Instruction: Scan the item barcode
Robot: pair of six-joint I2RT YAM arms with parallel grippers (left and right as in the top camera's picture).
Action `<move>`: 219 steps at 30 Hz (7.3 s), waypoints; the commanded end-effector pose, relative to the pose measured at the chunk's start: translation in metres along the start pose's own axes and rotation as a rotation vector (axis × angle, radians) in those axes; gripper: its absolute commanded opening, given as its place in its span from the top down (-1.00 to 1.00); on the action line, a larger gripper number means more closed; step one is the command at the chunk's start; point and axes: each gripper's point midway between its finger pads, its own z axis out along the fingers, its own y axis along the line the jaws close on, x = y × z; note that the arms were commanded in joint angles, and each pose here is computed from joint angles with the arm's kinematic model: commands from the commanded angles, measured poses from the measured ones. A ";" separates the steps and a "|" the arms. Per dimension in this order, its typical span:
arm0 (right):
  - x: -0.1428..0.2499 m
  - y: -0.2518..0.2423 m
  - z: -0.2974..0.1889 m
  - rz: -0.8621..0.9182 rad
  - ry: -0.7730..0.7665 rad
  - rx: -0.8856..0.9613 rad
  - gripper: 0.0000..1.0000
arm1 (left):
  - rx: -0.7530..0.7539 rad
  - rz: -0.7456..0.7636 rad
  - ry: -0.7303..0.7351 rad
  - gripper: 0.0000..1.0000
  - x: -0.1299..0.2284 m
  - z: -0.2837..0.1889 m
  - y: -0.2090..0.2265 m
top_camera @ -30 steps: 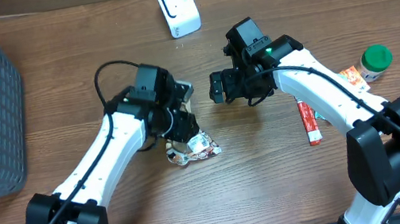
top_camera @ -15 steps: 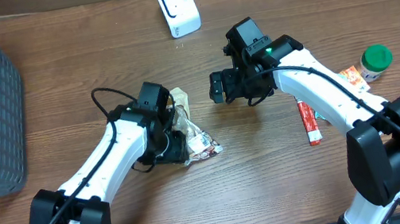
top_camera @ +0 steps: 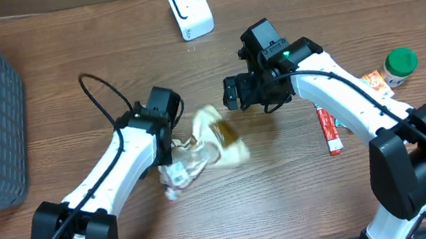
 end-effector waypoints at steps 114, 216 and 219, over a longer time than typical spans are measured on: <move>0.126 0.136 0.075 -0.002 0.169 -0.531 -0.58 | 0.756 -0.105 0.126 0.23 0.020 0.017 -0.053; 0.103 0.072 -0.087 -0.642 -0.089 -0.824 0.93 | 0.429 -0.195 -0.270 -0.99 -0.096 0.020 0.133; 0.103 0.072 -0.087 -0.642 -0.089 -0.824 0.93 | 0.429 -0.195 -0.270 -0.99 -0.096 0.020 0.133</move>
